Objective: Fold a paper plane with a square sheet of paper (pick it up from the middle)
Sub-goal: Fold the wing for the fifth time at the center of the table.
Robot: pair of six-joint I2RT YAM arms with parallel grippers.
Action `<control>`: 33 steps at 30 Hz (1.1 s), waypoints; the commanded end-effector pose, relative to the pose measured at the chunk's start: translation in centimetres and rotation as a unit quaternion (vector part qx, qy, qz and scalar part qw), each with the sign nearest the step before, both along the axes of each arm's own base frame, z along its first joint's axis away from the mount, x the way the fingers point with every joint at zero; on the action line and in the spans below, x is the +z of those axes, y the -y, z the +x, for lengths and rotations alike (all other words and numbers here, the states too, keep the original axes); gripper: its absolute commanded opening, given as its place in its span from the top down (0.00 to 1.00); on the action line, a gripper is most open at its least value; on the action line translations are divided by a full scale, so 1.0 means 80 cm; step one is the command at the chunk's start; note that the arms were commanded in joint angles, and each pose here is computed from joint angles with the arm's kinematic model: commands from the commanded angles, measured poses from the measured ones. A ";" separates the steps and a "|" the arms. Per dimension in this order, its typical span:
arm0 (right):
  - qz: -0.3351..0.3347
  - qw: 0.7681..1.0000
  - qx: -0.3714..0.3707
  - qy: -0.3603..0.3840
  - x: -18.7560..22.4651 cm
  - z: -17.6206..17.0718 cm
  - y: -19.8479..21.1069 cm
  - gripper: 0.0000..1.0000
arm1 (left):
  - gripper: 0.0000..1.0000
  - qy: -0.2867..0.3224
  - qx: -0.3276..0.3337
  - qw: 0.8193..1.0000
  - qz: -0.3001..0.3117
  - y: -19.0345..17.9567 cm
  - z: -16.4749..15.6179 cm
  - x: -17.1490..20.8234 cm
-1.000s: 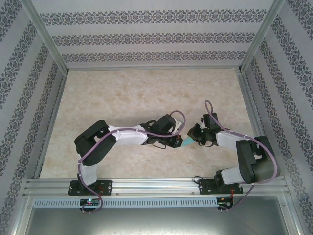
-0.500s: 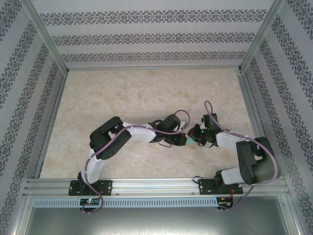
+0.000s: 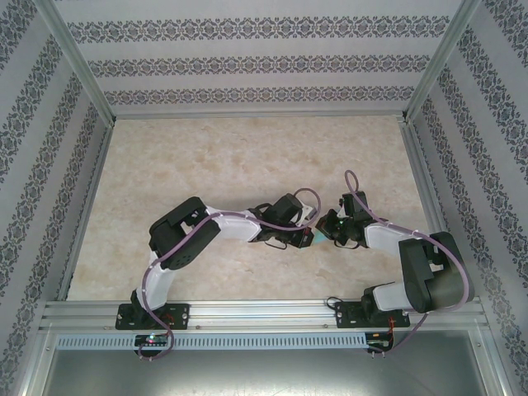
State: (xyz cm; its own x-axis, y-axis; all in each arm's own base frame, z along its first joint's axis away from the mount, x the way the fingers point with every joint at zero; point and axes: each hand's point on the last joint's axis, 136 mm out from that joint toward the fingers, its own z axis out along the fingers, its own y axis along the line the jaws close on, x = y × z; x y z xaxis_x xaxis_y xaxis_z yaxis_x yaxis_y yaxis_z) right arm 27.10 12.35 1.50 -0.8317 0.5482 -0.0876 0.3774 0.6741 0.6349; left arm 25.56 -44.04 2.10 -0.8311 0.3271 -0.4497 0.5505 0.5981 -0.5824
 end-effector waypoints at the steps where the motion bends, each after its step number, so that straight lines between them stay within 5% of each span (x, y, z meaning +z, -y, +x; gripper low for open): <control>1: -0.007 1.000 0.004 -0.018 -0.012 -0.013 0.001 1.00 | 1.00 -0.056 -0.009 0.989 0.139 -0.082 -0.049 -0.087; 33: 0.046 0.998 -0.015 0.035 0.002 0.022 0.005 1.00 | 1.00 -0.101 -0.028 0.974 0.202 -0.180 -0.124 -0.091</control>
State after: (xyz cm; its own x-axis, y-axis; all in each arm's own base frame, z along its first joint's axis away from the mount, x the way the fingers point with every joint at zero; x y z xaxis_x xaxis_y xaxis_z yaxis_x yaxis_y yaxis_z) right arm 28.00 12.75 1.60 -0.8251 0.5614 -0.0633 0.3543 0.6015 0.7161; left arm 21.08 -37.73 1.76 -0.8064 0.3876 -0.4466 0.5876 0.6107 -0.5308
